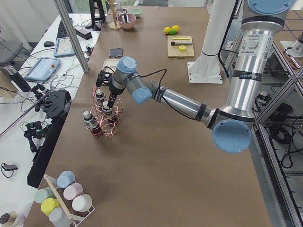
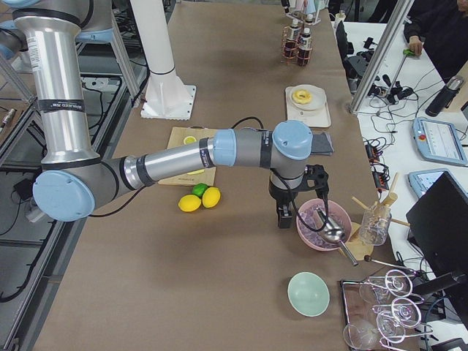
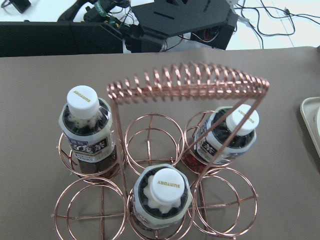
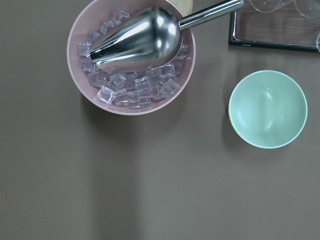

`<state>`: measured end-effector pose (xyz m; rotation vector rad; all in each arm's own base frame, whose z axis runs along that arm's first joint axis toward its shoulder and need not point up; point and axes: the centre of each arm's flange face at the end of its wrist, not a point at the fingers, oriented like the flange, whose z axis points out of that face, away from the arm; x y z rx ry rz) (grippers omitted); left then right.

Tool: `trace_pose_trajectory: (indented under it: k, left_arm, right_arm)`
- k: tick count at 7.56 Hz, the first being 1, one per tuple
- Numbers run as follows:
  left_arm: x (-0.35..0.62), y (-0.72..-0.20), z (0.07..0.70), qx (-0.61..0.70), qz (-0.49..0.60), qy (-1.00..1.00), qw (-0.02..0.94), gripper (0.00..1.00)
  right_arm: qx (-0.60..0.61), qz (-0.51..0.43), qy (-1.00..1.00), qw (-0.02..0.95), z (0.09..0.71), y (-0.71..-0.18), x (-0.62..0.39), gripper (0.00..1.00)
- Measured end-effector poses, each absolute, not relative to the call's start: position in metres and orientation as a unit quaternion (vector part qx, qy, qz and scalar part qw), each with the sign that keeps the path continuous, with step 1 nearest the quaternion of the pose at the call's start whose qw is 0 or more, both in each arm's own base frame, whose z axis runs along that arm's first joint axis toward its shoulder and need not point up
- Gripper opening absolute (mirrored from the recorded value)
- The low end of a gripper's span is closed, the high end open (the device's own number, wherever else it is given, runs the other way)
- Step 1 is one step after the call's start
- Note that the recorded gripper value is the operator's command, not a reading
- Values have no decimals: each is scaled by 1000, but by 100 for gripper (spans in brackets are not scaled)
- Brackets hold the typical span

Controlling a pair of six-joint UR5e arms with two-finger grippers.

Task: Place tea on tray
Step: 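Move the left gripper over the copper rack toward a tea bottle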

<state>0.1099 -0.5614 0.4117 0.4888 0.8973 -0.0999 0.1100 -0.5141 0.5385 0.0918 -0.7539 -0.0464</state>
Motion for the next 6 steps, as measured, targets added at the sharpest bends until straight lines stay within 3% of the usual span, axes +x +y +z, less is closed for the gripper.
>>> trace_pose_trajectory:
  k: [6]
  left_arm:
    - [162,-589,391,221,-31,373,901,98]
  right_arm:
    - [38,-19,-368,929,546,-512,111,100]
